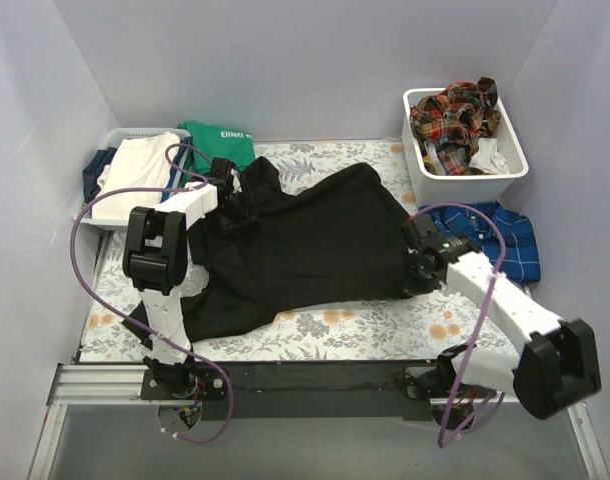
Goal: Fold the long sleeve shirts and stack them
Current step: Flatten the shirt out
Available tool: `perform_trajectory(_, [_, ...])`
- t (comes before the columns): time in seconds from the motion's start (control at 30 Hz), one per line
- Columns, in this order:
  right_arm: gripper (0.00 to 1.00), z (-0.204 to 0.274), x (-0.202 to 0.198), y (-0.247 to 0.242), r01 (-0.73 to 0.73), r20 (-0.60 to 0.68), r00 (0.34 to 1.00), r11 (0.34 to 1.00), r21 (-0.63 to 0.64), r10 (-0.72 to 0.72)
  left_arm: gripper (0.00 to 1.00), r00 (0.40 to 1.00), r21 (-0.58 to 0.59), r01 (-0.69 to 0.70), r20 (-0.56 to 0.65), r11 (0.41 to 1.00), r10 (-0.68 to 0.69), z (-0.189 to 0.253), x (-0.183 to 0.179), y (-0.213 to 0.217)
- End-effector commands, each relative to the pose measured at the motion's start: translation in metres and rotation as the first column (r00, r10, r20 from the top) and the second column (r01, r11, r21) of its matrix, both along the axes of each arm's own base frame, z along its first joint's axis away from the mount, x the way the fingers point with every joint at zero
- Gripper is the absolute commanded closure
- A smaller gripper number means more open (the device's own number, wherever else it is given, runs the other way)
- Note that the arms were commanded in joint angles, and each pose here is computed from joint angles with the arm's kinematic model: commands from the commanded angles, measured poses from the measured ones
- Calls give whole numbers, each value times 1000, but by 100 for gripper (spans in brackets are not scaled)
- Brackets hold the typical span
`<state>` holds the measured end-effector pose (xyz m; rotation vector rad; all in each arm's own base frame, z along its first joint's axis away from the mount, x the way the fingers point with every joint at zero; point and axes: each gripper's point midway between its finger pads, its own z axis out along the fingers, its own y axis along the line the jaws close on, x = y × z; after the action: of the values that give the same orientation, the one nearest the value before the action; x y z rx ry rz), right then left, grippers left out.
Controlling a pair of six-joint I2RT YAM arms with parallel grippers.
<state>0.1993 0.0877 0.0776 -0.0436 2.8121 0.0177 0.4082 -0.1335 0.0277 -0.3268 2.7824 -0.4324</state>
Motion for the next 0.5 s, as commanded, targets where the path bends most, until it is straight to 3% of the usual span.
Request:
perform_trajectory(0.0, [78,2,-39,-17,113,-26,993,994,4,-113,42,1000,90,-17,-11,996,18,-27,15,11])
perform_trajectory(0.07, [62,12,-39,-11,154,11,988,986,72,-155,41,1000,94,-7,17,996,6,-19,20,11])
perform_trajectory(0.13, [53,18,-37,-7,174,20,984,980,98,-177,37,999,91,-1,42,996,-3,-9,24,10])
perform_trajectory(0.3, [50,24,-21,-1,162,17,986,983,85,-164,30,989,68,18,146,998,-28,40,19,10])
perform_trajectory(0.47, [50,26,8,11,117,32,992,991,71,-120,24,987,108,-23,159,994,5,64,-23,28])
